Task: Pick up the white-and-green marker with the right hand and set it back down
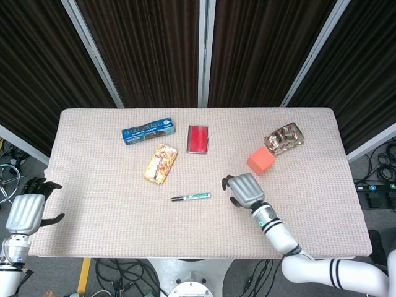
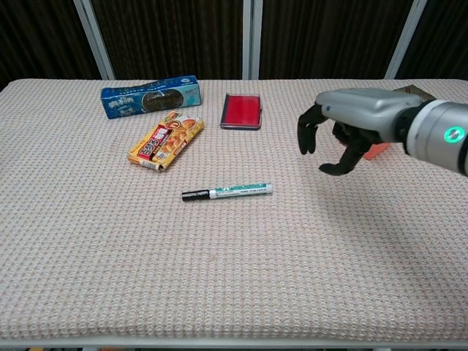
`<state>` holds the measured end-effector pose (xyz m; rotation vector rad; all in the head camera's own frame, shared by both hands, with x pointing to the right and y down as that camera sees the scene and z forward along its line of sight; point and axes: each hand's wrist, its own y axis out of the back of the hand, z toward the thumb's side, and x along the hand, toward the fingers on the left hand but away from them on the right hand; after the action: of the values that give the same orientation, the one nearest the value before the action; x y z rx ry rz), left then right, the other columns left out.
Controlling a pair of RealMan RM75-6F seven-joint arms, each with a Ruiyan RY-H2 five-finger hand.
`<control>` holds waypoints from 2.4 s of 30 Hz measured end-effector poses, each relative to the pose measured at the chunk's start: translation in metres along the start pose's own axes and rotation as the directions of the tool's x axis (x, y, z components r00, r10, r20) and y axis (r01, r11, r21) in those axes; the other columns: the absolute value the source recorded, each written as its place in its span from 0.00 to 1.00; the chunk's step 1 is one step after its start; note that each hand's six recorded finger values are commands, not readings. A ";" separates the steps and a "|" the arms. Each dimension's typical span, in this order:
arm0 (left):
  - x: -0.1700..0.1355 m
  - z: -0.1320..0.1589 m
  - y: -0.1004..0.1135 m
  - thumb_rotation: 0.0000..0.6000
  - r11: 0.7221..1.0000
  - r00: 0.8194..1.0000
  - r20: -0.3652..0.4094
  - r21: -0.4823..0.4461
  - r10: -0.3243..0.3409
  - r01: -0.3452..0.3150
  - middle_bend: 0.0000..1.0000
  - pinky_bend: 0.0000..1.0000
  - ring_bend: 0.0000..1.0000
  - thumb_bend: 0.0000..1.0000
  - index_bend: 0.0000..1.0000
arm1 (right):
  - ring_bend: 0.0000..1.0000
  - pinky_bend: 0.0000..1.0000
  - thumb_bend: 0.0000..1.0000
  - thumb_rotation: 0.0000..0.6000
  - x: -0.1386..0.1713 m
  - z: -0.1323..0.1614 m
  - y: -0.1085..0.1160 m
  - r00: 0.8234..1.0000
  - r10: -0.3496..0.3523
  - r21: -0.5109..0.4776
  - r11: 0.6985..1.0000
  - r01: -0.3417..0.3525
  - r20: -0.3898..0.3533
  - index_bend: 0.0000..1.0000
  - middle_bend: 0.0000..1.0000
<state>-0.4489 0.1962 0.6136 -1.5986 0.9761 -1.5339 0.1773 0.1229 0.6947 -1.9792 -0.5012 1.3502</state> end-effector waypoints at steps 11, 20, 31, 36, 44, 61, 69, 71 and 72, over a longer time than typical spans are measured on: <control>-0.003 -0.009 -0.001 1.00 1.000 1.000 -0.015 -0.006 -0.005 0.004 0.27 0.13 0.14 0.00 0.31 | 0.84 0.90 0.23 1.00 -0.031 0.038 -0.027 0.997 -0.066 0.097 0.993 0.068 -0.026 0.48 0.43; -0.005 -0.013 -0.001 1.00 0.999 0.999 -0.029 -0.033 -0.013 0.012 0.27 0.13 0.14 0.00 0.31 | 0.84 0.90 0.23 1.00 -0.039 0.053 -0.037 0.996 -0.092 0.137 0.986 0.093 -0.013 0.49 0.44; -0.005 -0.015 -0.003 1.00 0.999 0.999 -0.025 -0.044 -0.027 0.026 0.27 0.13 0.14 0.00 0.31 | 0.84 0.90 0.23 1.00 -0.046 0.069 -0.046 0.997 -0.081 0.148 0.986 0.081 -0.005 0.49 0.43; -0.006 -0.017 -0.004 1.00 0.998 0.999 -0.028 -0.056 -0.030 0.028 0.27 0.13 0.14 0.00 0.31 | 0.84 0.90 0.23 1.00 -0.048 0.072 -0.052 0.997 -0.079 0.160 0.984 0.076 0.010 0.49 0.43; -0.006 -0.019 -0.006 1.00 0.997 0.999 -0.031 -0.063 -0.035 0.033 0.27 0.13 0.14 0.00 0.31 | 0.83 0.90 0.23 1.00 -0.051 0.075 -0.058 0.997 -0.072 0.170 0.983 0.066 0.029 0.49 0.44; -0.009 -0.030 -0.009 1.00 0.999 0.998 -0.038 -0.031 -0.042 0.040 0.27 0.13 0.14 0.00 0.31 | 0.83 0.90 0.23 1.00 -0.056 0.087 -0.059 0.995 -0.088 0.175 0.981 0.079 0.042 0.49 0.46; -0.008 -0.031 -0.014 1.00 0.998 0.998 -0.038 -0.028 -0.054 0.053 0.27 0.13 0.14 0.00 0.31 | 0.83 0.90 0.23 1.00 -0.059 0.091 -0.064 0.996 -0.071 0.182 0.981 0.061 0.050 0.49 0.47; -0.008 -0.031 -0.015 1.00 0.998 0.998 -0.037 -0.031 -0.056 0.055 0.26 0.13 0.14 0.00 0.31 | 0.83 0.90 0.23 1.00 -0.059 0.092 -0.064 0.996 -0.074 0.183 0.981 0.063 0.051 0.49 0.47; -0.008 -0.031 -0.015 1.00 0.998 0.998 -0.037 -0.032 -0.058 0.057 0.27 0.13 0.14 0.00 0.31 | 0.83 0.90 0.24 1.00 -0.060 0.092 -0.063 0.996 -0.076 0.185 0.981 0.066 0.051 0.49 0.48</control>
<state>-0.4795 0.2109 0.6250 -1.6372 0.9862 -1.6002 0.0732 0.1574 0.7582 -1.7617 -0.4535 1.3621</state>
